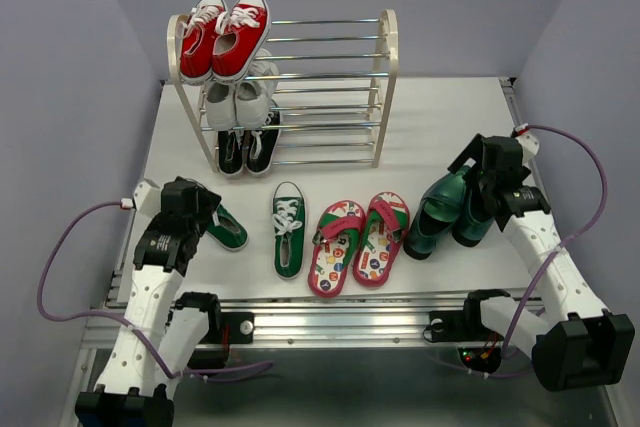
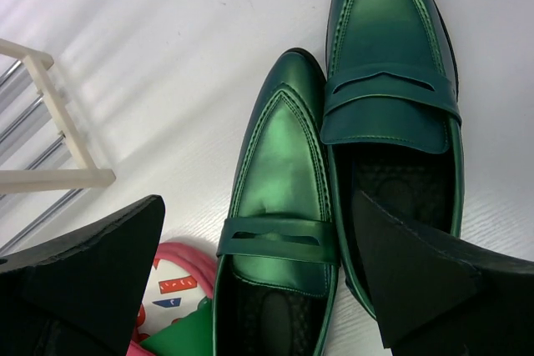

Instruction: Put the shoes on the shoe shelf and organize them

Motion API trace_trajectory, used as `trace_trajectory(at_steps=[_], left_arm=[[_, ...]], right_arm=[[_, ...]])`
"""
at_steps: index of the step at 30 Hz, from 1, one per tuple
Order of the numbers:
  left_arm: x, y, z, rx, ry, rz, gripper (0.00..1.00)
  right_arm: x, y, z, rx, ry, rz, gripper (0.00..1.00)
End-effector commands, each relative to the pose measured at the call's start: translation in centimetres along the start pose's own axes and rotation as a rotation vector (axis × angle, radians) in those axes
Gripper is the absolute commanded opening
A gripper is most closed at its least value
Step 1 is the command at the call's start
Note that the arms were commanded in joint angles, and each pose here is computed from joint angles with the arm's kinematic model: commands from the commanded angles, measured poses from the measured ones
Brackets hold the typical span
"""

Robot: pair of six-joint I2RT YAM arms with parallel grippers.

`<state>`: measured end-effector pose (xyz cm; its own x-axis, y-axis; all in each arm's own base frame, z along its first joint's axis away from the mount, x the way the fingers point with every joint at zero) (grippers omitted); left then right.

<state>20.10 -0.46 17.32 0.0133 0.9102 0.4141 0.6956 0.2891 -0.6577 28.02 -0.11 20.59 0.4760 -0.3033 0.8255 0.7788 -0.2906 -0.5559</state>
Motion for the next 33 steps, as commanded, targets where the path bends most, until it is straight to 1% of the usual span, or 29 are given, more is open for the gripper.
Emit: trace_trajectory(at_steps=[1, 4, 9, 16, 20, 22, 28, 33], left_arm=[[1.2, -0.9, -0.6, -0.018, -0.051, -0.053, 0.99], [1.0, -1.0, -0.6, -0.019, -0.060, -0.044, 0.99], [0.3, -0.3, 0.0, 0.024, -0.049, -0.013, 0.99], [-2.3, 2.1, 0.2, 0.073, 0.043, 0.118, 0.99], [-3.6, 3.0, 0.0, 0.050, 0.058, 0.180, 0.99], [-4.1, 3.4, 0.5, 0.064, 0.061, 0.203, 0.99], [-5.8, 4.2, 1.9, 0.103, 0.111, 0.253, 0.99], [-6.8, 4.5, 1.4, 0.112, 0.152, 0.260, 0.99]], right_arm=[[1.1, 0.0, 0.7, 0.037, 0.013, -0.032, 1.00], [1.0, 0.2, 0.8, 0.036, 0.014, -0.025, 1.00], [0.7, 0.6, 0.9, 0.035, 0.000, -0.005, 1.00], [-0.1, 1.4, 1.3, 0.048, -0.018, 0.037, 1.00], [-0.1, 1.5, 1.5, 0.053, -0.021, 0.040, 1.00], [-0.2, 1.5, 1.5, 0.056, -0.027, 0.043, 1.00], [-0.3, 1.7, 1.6, 0.058, -0.030, 0.050, 1.00], [-0.7, 2.1, 1.6, 0.055, -0.034, 0.062, 1.00]])
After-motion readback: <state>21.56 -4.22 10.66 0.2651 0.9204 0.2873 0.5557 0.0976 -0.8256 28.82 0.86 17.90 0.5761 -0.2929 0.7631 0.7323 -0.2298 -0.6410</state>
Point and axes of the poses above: each gripper's point midway between its finger pads, its own y axis out along the fingers, its own z axis along the line the jaws close on, x = y × z, the point moved 4 cm from there along -y, back along the fingers, and after that the axes turned 15 degrees about -y, right-handed, at the moved point
